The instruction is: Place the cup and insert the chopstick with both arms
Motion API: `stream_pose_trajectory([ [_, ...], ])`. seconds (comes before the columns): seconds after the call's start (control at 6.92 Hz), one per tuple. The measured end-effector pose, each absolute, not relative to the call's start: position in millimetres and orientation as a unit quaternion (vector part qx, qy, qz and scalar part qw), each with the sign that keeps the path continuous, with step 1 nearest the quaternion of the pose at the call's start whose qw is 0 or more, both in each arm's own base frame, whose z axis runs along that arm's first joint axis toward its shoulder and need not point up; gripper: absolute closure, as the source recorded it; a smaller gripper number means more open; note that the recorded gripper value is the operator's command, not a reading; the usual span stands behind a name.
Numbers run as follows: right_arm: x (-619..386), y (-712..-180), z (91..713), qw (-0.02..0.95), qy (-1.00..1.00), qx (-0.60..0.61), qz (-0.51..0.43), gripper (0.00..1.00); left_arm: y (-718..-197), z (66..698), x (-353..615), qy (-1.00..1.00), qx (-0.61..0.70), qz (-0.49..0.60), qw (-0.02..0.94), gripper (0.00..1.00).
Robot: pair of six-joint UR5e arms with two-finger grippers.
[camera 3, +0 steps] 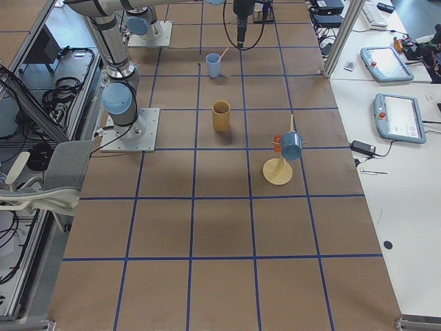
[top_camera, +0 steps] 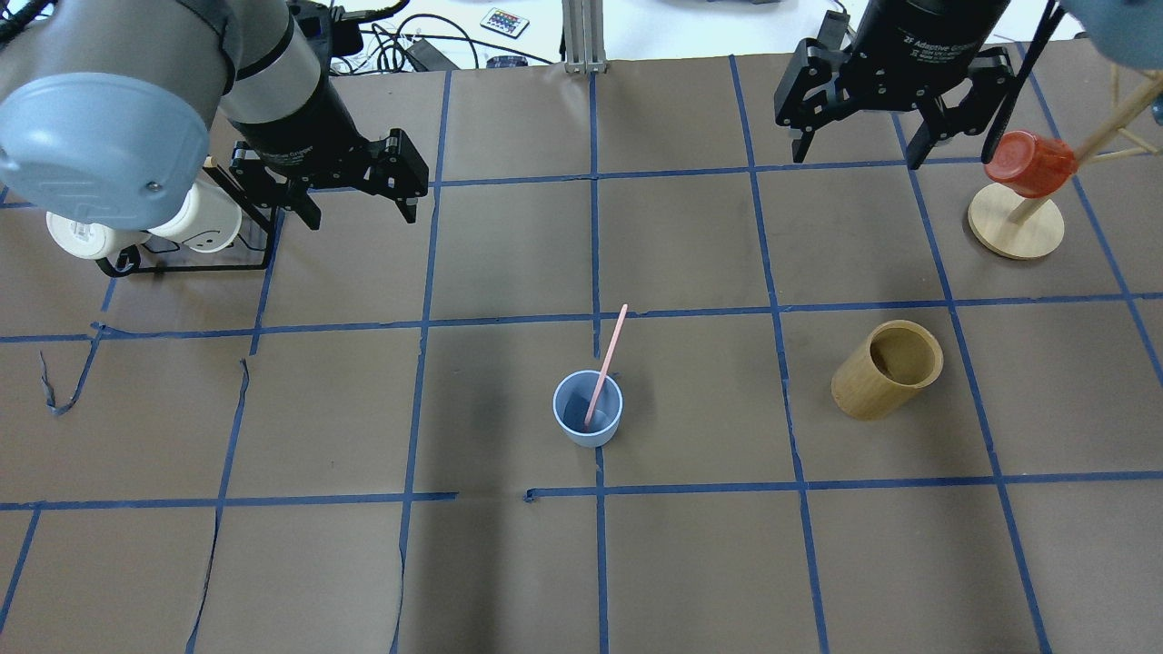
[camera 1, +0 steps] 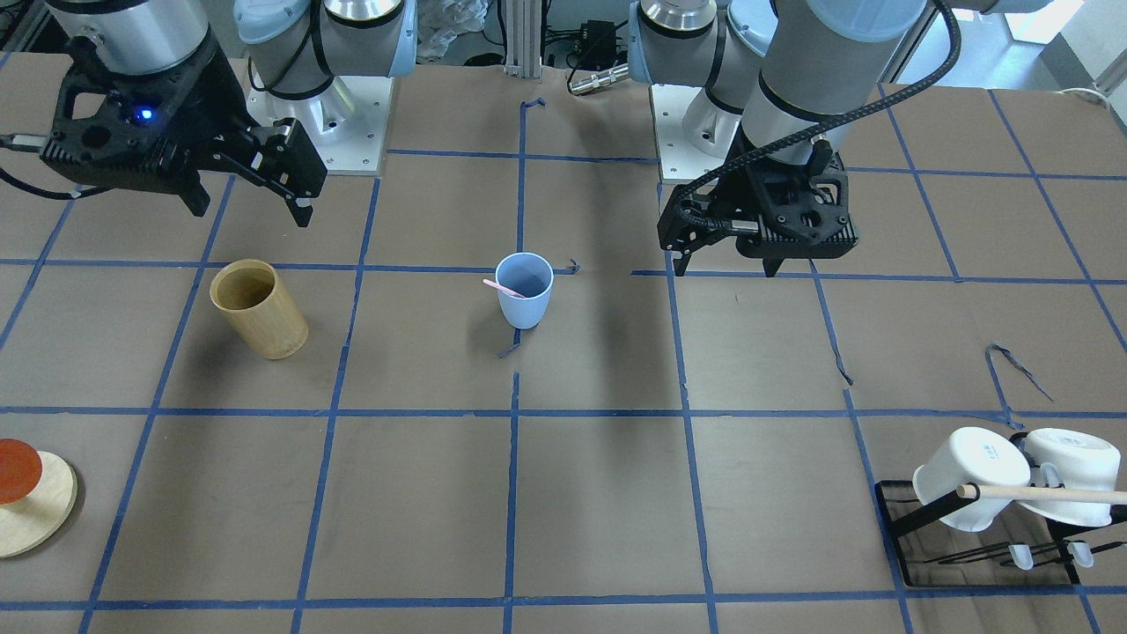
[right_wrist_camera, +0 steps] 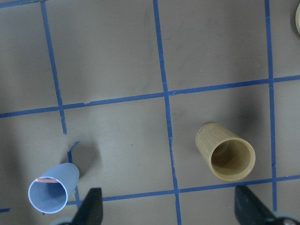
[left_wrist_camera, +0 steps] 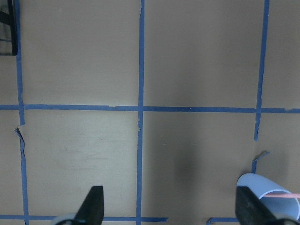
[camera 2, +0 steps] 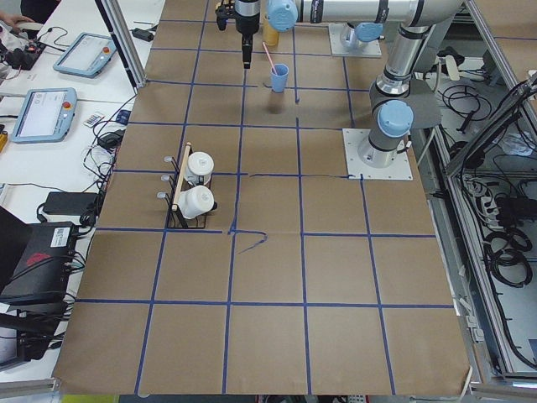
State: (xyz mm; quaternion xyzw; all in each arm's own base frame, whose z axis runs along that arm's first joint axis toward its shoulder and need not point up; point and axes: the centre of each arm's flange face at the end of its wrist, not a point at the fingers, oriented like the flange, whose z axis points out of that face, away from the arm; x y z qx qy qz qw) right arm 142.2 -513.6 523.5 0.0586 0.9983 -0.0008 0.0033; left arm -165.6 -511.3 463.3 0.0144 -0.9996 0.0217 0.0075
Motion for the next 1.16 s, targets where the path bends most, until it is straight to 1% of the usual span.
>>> stream_pose_trajectory([
  [0.43, 140.8, -516.3, 497.7, -0.001, 0.998, 0.057, 0.001, 0.00, -511.6, 466.8, -164.8, -1.000, 0.014, 0.025, 0.006, 0.00],
  [1.16, 138.8, -518.2, 509.2, -0.013, 0.998, 0.057, -0.013, 0.00, -510.9, 468.3, -165.1, -1.000, 0.013, 0.026, 0.006, 0.00],
])
